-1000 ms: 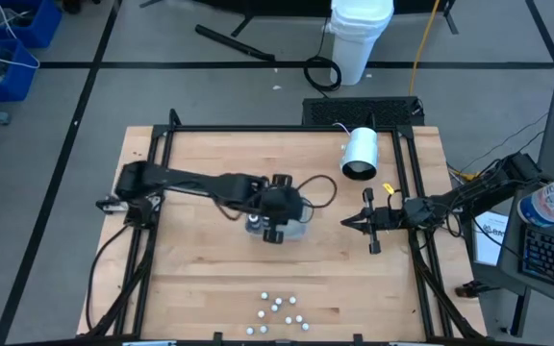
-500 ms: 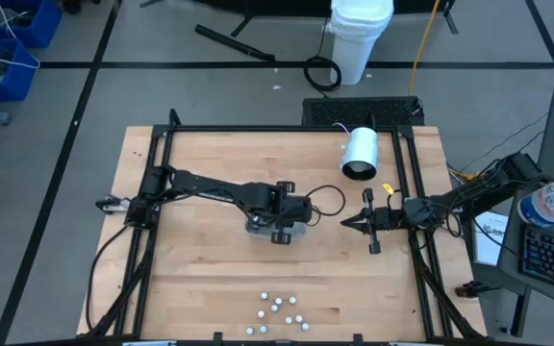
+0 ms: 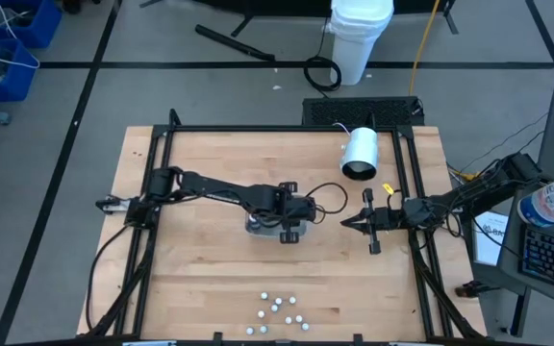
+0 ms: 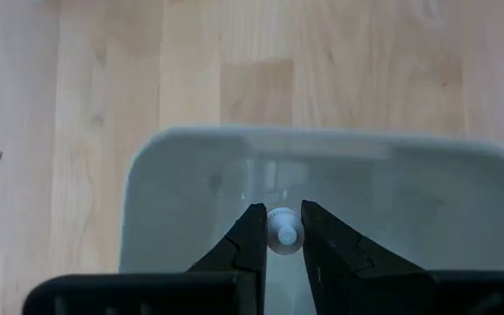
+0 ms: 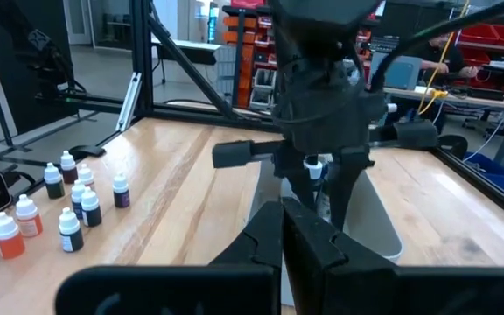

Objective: Pick & Place food coloring
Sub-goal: Put the orange food coloring bottle into the gray bin

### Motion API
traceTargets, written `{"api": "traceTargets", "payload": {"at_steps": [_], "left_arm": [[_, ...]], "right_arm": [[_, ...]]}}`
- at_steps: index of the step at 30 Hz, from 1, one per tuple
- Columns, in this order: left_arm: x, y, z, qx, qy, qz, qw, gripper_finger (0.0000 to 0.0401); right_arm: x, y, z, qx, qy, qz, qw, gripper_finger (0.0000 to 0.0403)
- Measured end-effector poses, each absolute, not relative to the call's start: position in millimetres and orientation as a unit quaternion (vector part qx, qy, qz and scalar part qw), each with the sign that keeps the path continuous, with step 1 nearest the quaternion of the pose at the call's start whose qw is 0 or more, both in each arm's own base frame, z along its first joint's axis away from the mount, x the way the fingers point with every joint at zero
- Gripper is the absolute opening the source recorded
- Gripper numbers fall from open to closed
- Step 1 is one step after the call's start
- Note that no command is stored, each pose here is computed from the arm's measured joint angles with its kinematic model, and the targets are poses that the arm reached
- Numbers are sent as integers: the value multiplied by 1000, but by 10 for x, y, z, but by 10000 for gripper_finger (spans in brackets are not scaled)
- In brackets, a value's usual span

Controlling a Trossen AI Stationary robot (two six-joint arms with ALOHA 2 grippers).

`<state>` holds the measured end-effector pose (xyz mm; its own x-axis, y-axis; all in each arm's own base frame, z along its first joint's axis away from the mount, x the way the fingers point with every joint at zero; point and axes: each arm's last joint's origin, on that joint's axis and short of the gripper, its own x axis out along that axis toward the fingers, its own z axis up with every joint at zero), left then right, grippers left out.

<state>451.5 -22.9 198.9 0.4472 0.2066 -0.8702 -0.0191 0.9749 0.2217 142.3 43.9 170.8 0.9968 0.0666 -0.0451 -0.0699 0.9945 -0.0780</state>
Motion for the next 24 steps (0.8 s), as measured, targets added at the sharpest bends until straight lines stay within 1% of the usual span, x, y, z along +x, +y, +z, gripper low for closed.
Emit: {"api": "traceTargets", "payload": {"at_steps": [7,16,24], "left_arm": [[4556,-238,1885,91,523,64,845,55],[4587,-238,1913,87,506,67,856,55],[4589,-241,1913,85,505,63,856,55]], "right_arm": [[1425,439,1712,-39,20,34,998,0],[1425,439,1712,-39,20,34,998,0],[1425,440,1712,-39,20,34,998,0]]}}
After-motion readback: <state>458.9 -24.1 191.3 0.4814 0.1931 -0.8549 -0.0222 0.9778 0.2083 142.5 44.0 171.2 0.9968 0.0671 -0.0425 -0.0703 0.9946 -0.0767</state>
